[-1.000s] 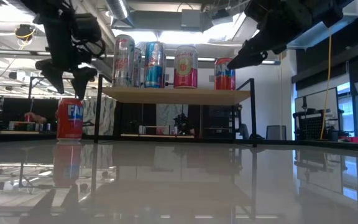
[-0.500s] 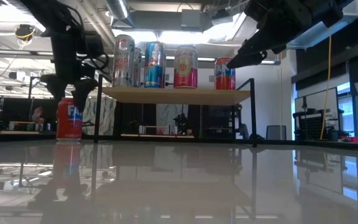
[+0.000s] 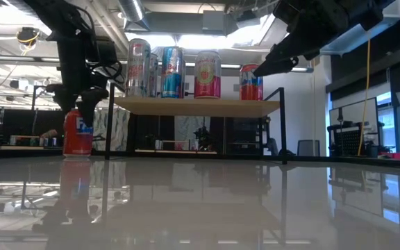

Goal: Place canned beverage on shelf
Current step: Put the red soda can on the shelf

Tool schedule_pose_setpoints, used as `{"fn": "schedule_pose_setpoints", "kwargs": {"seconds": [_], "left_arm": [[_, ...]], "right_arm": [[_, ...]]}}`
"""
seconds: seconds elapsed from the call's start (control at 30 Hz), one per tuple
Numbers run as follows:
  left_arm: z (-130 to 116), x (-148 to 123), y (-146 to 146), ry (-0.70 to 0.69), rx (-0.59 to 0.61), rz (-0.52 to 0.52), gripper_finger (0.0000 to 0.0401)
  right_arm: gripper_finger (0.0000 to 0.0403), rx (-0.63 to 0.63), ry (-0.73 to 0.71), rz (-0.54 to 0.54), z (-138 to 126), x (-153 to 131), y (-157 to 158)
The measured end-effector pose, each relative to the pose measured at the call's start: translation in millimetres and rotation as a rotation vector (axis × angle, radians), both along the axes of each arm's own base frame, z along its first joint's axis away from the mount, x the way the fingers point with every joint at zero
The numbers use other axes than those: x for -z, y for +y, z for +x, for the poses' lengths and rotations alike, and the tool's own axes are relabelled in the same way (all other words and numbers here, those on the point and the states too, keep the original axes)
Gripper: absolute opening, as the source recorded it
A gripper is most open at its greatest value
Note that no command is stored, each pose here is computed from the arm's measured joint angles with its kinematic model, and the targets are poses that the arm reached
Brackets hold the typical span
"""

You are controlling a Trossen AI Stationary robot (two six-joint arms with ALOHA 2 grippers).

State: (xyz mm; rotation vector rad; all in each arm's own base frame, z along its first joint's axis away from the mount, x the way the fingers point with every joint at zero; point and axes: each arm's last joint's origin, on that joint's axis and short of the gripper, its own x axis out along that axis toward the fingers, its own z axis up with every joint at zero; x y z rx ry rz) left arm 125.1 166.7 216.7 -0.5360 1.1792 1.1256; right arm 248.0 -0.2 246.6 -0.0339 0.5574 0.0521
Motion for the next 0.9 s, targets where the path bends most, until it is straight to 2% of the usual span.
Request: {"fn": "schedule_pose_setpoints", "kwargs": {"seconds": [0.2, 0.4, 0.5, 0.67, 0.9], "left_arm": [[-0.3, -6.7, -18.4, 0.039, 0.035, -0.003, 0.0276], [-4.5, -22.2, -47.9, 0.019, 0.085, 0.008, 0.0281], [-5.5, -29.4, -65.4, -0.04, 0.129, -0.011, 0.0281], [-1.7, -38.5, -91.1, -0.19, 0.272, -0.088, 0.0281], [10.6, -42.6, -122.9, -0.242, 0.49, -0.11, 0.0282]], "right_arm": [[0.0374, 0.012, 0.001, 0.02, 0.0, 0.0, 0.0], [0.0374, 0.013, 0.001, 0.021, 0.0, 0.0, 0.0], [0.0374, 0.014, 0.003, 0.022, -0.1, 0.2, 0.0], [0.0374, 0.011, 0.011, 0.017, -0.5, 0.8, -0.1], [0.0374, 0.011, -0.005, 0.016, 0.3, -0.5, -0.2]]}}
